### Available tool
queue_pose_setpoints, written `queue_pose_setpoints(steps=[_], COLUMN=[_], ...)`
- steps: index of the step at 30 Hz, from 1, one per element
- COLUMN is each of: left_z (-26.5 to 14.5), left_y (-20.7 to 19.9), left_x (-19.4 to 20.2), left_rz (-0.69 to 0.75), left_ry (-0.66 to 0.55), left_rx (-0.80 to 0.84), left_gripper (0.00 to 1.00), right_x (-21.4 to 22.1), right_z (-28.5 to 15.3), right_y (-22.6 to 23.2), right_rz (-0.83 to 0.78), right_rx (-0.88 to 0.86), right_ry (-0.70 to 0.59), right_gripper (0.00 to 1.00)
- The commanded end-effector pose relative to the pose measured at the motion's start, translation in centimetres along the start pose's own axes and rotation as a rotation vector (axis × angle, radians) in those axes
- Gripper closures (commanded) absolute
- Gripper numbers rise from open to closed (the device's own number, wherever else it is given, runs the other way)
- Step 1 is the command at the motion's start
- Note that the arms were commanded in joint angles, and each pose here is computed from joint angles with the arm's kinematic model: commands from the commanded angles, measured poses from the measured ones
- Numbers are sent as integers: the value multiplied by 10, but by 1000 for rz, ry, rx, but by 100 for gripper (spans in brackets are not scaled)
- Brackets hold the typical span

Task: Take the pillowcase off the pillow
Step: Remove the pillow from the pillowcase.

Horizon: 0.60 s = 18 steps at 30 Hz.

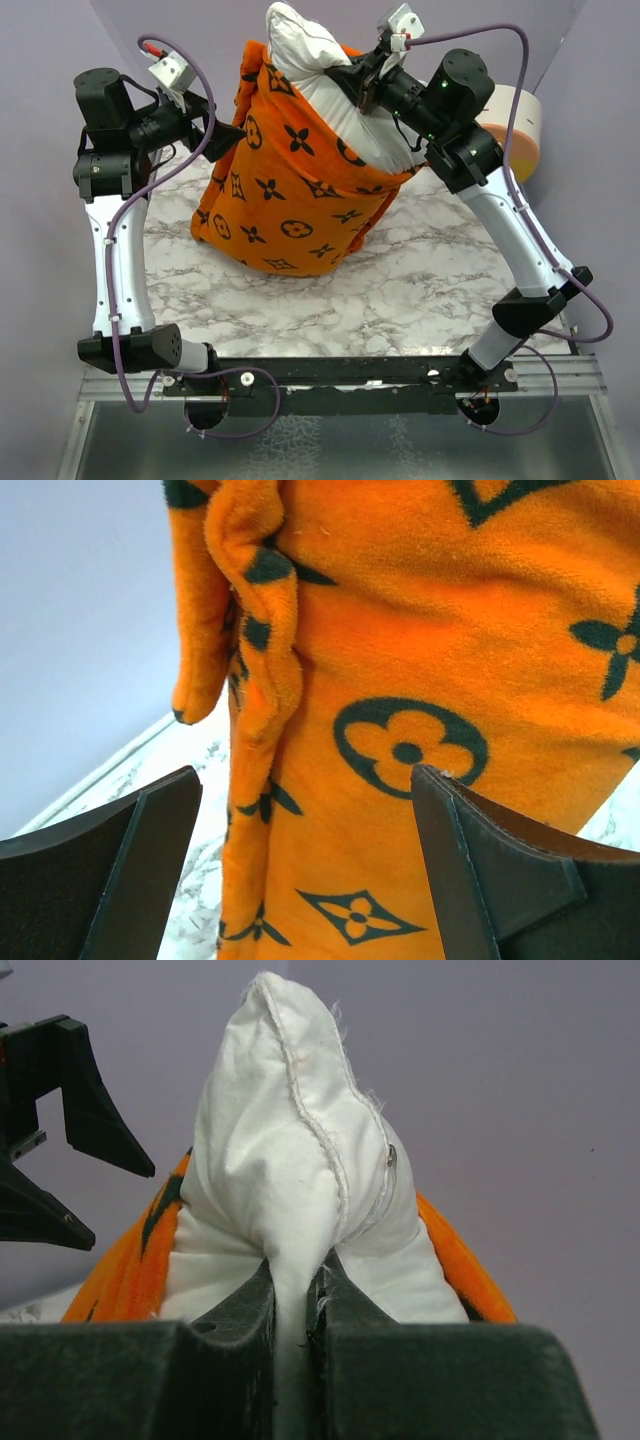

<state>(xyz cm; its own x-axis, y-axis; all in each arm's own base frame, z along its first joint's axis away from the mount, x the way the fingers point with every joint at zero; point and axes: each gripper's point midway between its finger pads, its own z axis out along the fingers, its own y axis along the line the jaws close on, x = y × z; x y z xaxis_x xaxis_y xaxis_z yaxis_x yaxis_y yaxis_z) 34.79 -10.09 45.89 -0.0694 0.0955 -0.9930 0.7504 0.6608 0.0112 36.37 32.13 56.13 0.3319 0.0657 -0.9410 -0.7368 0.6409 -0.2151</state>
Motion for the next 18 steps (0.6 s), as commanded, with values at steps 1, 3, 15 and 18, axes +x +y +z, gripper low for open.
queue_pose_setpoints(steps=[1, 3, 15, 18], left_z=[5, 8, -1, 1], left_y=[10, 10, 13, 10], left_x=[-14, -10, 5, 0], left_rz=[0, -22, -20, 1], left_ry=[-42, -40, -43, -50], left_rx=[40, 57, 46, 100], left_gripper=[12, 12, 8, 11], right_x=[-156, -167, -99, -85], right_z=[-33, -34, -44, -46], right_y=[-21, -16, 29, 39], right_rz=[-165, -167, -99, -71], right_rx=[97, 64, -140, -186], right_ry=[-385, -406, -268, -227], right_gripper=[99, 99, 99, 99])
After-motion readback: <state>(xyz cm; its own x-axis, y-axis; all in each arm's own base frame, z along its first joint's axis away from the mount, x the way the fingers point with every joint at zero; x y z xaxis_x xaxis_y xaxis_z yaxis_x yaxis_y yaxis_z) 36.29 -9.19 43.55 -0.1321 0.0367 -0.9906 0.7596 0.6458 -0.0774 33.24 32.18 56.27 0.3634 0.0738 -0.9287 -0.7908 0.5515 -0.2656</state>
